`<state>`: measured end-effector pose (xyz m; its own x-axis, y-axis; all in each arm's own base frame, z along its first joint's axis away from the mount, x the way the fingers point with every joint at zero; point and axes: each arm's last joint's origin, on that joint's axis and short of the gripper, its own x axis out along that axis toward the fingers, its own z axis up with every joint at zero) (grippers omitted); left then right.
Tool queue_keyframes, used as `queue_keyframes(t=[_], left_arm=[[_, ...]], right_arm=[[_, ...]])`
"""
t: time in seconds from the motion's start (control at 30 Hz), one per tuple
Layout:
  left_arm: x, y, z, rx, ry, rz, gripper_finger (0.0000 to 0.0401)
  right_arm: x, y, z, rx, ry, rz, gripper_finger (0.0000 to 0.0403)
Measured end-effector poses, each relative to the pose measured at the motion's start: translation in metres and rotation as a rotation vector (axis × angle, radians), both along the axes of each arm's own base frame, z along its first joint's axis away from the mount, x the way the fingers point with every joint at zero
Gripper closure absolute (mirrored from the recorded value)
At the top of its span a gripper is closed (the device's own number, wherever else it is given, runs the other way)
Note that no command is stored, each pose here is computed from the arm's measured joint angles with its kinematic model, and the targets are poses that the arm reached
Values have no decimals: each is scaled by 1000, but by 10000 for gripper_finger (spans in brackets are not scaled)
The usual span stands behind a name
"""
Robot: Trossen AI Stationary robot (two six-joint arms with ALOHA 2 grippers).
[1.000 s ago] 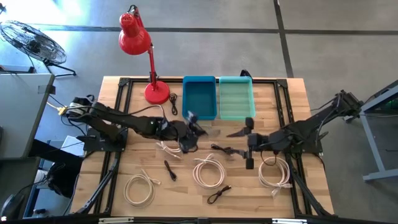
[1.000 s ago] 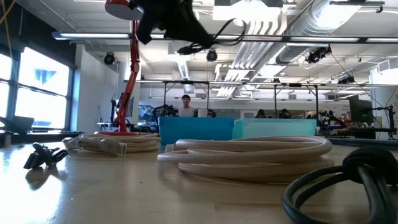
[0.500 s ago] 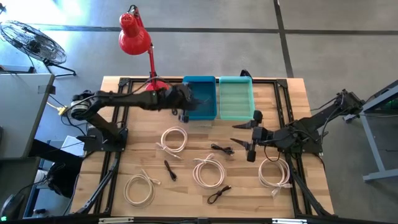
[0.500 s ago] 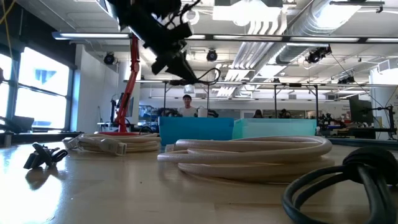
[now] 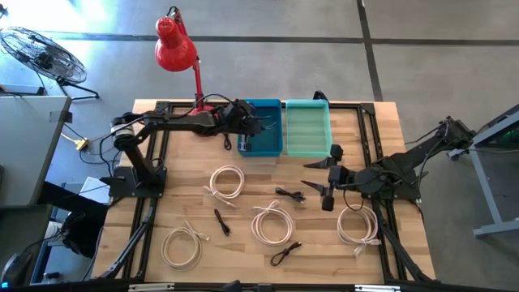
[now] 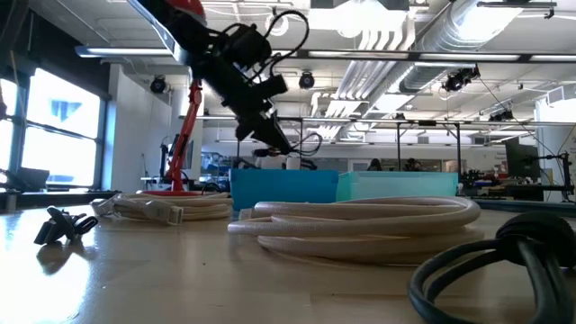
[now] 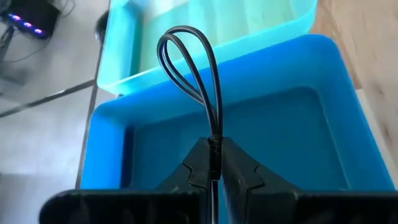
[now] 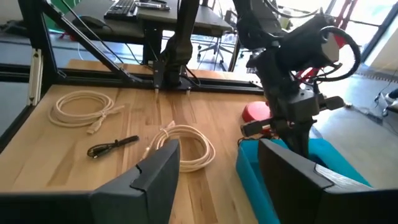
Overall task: Pick & Place USB Port
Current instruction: Put the black USB cable into the blue bin, then put the brown HDMI cable into the green bin
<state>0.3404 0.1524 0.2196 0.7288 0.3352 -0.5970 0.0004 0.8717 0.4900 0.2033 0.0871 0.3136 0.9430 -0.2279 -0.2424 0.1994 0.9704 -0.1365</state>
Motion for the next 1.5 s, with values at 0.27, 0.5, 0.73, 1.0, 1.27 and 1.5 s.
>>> queue_keyframes(t=[0.27, 0.5, 0.73, 1.0, 1.27, 1.5], left_arm=[[10, 13, -15, -22, 73, 31, 358], [10, 14, -17, 45, 123, 46, 272], [13, 2, -16, 41, 140, 43, 215], [8, -54, 24, -99, 188, -102, 195], [-7, -134, 53, -183, 257, -287, 194], [-15, -187, 49, -104, 344, -310, 194]], right_arm=[[-2, -1, -5, 4, 44, -7, 198], [-4, -2, -13, 43, 111, -8, 198], [-5, -2, -13, 39, 118, -9, 203], [-5, 0, -15, 63, 146, 69, 206], [-14, 1, -31, 270, 350, 131, 220], [-34, -2, -51, 609, 665, 3, 233]])
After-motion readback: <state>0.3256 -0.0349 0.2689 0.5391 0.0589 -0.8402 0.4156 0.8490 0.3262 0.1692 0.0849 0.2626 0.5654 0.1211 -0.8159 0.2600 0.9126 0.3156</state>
